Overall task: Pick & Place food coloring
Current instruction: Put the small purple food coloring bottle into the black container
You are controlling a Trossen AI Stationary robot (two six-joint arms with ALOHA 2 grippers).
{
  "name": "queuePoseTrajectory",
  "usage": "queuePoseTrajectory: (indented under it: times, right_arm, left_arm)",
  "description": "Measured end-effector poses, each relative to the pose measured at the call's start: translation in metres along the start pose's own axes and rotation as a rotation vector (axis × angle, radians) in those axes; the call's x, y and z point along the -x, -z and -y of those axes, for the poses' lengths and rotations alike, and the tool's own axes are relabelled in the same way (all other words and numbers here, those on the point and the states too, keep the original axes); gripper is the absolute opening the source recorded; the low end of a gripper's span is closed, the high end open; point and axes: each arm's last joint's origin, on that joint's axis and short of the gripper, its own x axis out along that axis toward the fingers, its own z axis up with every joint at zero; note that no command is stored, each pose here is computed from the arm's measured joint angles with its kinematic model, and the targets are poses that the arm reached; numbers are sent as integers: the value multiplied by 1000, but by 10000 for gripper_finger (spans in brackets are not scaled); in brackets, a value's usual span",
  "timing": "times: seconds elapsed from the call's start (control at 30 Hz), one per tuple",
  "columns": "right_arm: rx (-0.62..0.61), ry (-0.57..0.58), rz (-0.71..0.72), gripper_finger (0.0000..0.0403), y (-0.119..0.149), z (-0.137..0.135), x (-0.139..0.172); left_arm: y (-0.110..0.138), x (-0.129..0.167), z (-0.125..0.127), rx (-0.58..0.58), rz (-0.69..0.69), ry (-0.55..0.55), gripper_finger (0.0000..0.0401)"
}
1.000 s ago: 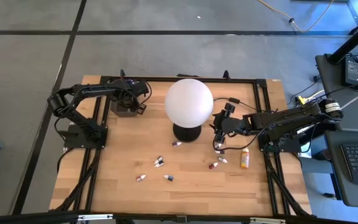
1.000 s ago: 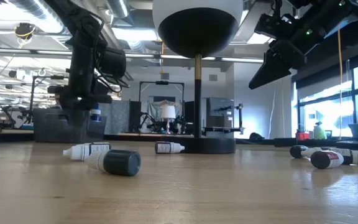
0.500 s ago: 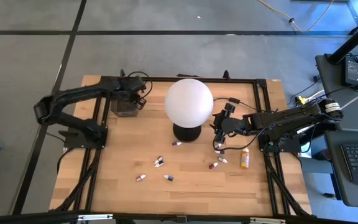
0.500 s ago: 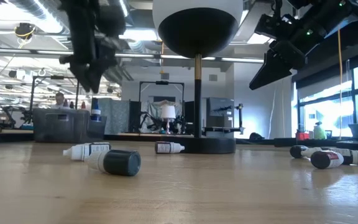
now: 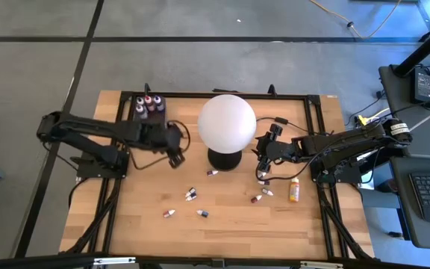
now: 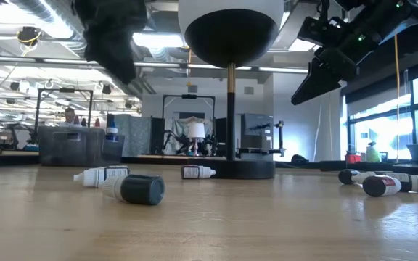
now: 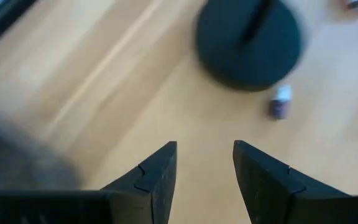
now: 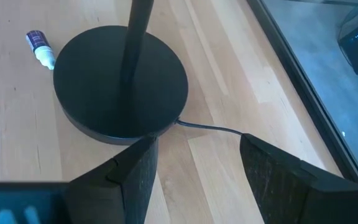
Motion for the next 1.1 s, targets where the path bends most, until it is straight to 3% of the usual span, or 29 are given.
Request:
queuePoseTrajectory:
  times: [0.27,0.53,0.8,0.97,1.1]
  right_arm:
    - [2,0,-5,230,0,0,0]
    - [14,1,-26,230,3,0,0]
    - [14,1,-27,230,3,0,0]
    - [13,1,-24,230,3,0,0]
    - [12,1,-24,230,3,0,0]
  left_arm:
    - [22,-24,63,-127,56,74,152]
    - [52,-64,106,-228,148,-38,152]
    - [72,-109,123,-325,152,-113,146]
    - [76,-119,122,-340,130,-141,154]
    - [75,-120,122,-320,99,-92,178]
